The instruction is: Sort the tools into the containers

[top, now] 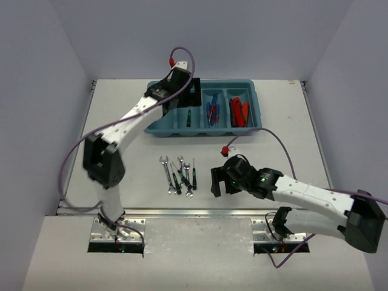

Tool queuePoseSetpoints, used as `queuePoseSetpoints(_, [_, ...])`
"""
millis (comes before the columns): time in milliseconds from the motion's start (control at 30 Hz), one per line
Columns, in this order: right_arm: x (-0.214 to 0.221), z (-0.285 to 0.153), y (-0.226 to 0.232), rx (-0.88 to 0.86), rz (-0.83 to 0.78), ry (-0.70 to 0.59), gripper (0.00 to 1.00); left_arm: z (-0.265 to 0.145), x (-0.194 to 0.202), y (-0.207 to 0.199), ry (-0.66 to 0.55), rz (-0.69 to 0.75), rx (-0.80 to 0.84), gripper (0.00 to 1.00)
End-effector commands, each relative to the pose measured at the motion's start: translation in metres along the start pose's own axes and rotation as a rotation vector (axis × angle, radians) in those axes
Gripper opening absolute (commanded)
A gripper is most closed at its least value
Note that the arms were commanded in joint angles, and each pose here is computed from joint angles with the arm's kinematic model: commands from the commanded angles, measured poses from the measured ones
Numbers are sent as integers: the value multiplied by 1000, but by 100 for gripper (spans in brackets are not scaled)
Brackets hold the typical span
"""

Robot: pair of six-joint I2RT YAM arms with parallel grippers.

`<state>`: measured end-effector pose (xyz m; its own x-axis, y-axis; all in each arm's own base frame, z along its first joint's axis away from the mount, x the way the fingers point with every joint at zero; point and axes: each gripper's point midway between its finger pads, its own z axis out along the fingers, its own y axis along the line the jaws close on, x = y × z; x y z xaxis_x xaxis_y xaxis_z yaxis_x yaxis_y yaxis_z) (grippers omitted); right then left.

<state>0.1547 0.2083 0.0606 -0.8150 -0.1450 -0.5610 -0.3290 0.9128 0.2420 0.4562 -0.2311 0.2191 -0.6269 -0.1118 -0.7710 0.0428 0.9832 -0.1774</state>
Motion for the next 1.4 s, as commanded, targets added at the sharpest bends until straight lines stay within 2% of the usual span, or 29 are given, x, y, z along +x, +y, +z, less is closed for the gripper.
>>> queuePoseSetpoints(0, [-53, 23, 43, -36, 87, -83, 99, -149, -13, -14, -269, -110, 179, 100])
queuePoseSetpoints(67, [-54, 47, 43, 35, 93, -44, 96, -152, 36, 17, -219, -108, 138, 100])
queuePoseSetpoints(133, [-70, 60, 50, 81, 100, -46, 92, -182, 55, 49, -253, -134, 128, 100])
queuePoseSetpoints(267, [-73, 86, 56, 133, 110, -13, 71, -206, 99, 92, -243, -123, 91, 100])
queuePoseSetpoints(367, [-72, 102, 66, 119, 110, 11, 59, -229, 107, 115, -269, -113, 68, 100])
queuePoseSetpoints(500, [-71, 119, 63, 191, 97, 49, 52, -248, 101, 118, -363, -155, 140, 100])
queuePoseSetpoints(633, [-63, 126, 51, 253, 95, 62, 46, -254, 101, 121, -392, -182, 156, 100])
queuePoseSetpoints(833, [-53, 127, 39, 301, 91, 83, 35, -254, 103, 117, -386, -174, 177, 100])
queuePoseSetpoints(900, [-47, 128, 33, 317, 87, 95, 28, -255, 103, 117, -387, -175, 183, 100])
queuePoseSetpoints(1033, [-36, 129, 20, 353, 83, 122, 22, -255, 103, 115, -388, -174, 192, 100])
queuePoseSetpoints(1100, [-30, 128, 12, 362, 91, 139, 15, -254, 104, 115, -384, -170, 191, 100])
queuePoseSetpoints(1333, [-27, 112, -1, 348, 108, 138, 13, -249, 106, 110, -364, -157, 200, 100])
queuePoseSetpoints(1367, [-29, 110, -2, 345, 102, 138, 8, -249, 106, 110, -362, -155, 202, 100])
